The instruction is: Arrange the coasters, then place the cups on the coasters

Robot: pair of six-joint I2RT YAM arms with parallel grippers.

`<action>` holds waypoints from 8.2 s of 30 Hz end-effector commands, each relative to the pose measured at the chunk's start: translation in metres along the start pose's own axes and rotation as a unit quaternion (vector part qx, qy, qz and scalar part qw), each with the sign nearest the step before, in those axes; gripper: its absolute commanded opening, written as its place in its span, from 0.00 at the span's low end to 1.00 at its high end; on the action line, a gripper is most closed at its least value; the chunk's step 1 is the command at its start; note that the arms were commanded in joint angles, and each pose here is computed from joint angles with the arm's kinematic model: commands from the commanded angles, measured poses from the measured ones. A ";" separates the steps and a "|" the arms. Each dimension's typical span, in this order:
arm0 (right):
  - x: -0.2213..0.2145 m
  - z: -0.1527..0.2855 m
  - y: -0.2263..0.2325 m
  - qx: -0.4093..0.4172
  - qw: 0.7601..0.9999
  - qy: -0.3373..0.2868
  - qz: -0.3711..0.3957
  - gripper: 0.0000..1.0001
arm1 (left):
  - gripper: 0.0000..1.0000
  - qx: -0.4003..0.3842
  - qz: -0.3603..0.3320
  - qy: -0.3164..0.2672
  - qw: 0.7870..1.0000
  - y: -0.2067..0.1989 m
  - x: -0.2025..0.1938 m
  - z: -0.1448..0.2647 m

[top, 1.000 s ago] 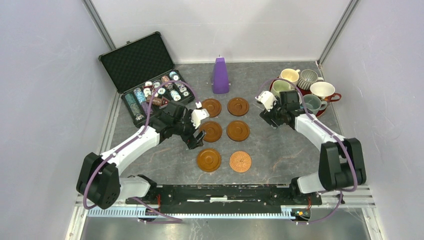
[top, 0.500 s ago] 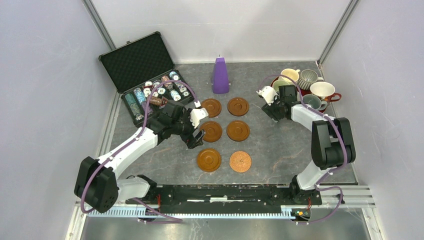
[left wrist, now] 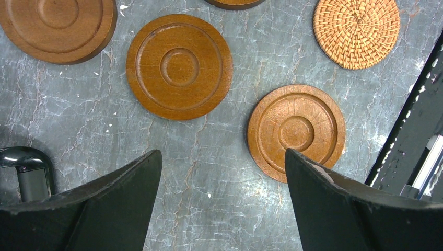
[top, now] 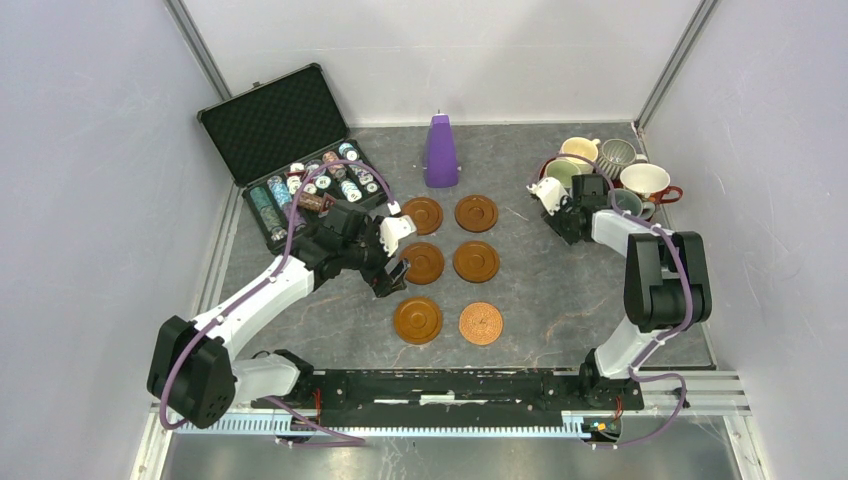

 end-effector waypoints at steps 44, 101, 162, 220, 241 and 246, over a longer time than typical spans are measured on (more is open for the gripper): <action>-0.019 0.156 0.045 0.139 0.984 -0.065 0.087 0.68 | 0.95 -0.023 0.008 -0.037 0.999 -0.003 0.021 0.008; -0.099 0.108 -0.003 0.137 0.990 -0.019 -0.037 0.42 | 0.97 -0.024 0.015 -0.025 0.999 0.003 0.021 0.002; 0.249 0.095 0.155 0.154 0.969 -0.190 -0.028 0.00 | 1.00 0.164 0.245 -0.068 0.953 0.086 0.022 0.106; 0.229 0.012 0.217 0.196 0.977 -0.084 -0.025 0.06 | 1.00 0.132 0.269 -0.059 0.952 0.092 0.011 0.095; 0.223 0.010 0.221 0.206 0.975 -0.076 -0.026 0.45 | 1.00 0.134 0.274 -0.056 0.951 0.094 0.010 0.095; 0.218 0.018 0.221 0.214 0.974 -0.077 -0.021 0.64 | 1.00 0.134 0.277 -0.054 0.950 0.095 0.008 0.095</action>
Point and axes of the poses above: each gripper's point midway between its finger pads, its own z axis back along the fingers, its own y axis along the line the jaws close on, x = y × z, the point moved 5 cm from there along z, back along the fingers, and after that the axes turned 9 degrees about -z, right-handed, at the moved point
